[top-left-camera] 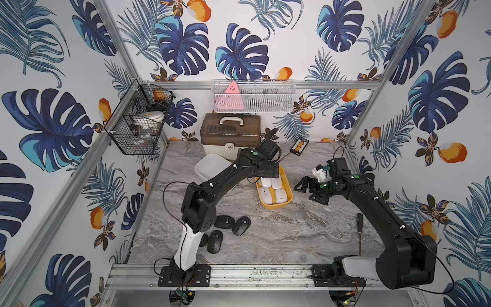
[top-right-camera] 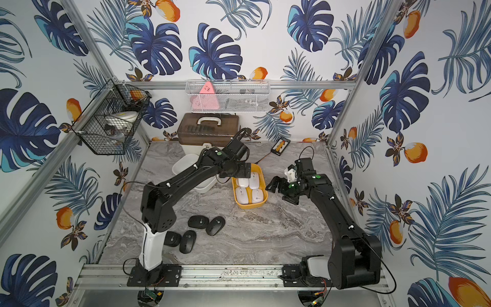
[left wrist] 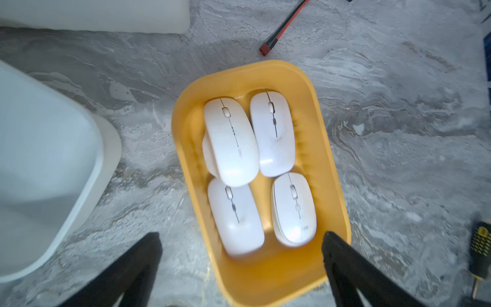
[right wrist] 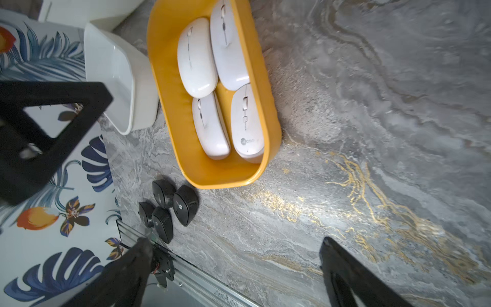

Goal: Place the mice by color into the storage box
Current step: Place the mouse in the storage box, then move the storage box to the center of the board.

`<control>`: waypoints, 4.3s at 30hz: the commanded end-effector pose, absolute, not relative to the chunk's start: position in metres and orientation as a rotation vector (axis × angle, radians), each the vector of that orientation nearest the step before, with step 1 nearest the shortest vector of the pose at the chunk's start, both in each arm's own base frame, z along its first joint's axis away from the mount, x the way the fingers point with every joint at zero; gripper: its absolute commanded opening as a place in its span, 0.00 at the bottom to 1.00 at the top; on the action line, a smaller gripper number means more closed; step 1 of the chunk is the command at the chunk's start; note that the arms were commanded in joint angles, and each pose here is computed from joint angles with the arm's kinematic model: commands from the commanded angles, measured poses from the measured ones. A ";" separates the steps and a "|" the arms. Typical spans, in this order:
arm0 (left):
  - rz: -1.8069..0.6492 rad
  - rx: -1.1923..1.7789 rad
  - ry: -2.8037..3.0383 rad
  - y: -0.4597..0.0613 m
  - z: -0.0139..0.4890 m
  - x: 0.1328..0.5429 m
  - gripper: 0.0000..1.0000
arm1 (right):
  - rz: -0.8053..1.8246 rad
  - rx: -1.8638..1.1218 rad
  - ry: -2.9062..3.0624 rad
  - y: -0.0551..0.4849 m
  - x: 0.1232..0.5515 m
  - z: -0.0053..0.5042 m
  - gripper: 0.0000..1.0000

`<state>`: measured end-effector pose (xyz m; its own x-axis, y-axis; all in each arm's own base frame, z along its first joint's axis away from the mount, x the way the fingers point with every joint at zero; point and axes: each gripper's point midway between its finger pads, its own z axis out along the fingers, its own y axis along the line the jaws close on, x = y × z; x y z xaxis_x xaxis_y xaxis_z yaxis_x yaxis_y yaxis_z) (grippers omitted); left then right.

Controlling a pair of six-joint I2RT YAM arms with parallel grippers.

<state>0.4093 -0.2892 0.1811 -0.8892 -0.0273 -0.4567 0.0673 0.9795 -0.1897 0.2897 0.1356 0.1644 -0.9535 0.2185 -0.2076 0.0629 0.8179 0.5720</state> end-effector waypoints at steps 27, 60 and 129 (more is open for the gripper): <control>-0.049 -0.390 2.703 -0.118 0.122 0.430 0.29 | 0.826 -0.038 2.812 0.215 0.278 0.170 0.98; -0.128 0.196 2.933 -0.247 0.046 0.329 0.20 | 0.715 -0.039 2.801 0.197 0.273 0.173 0.98; 0.021 -0.146 2.976 -0.110 0.078 0.314 0.69 | 0.682 -0.052 2.865 0.186 0.265 0.155 0.99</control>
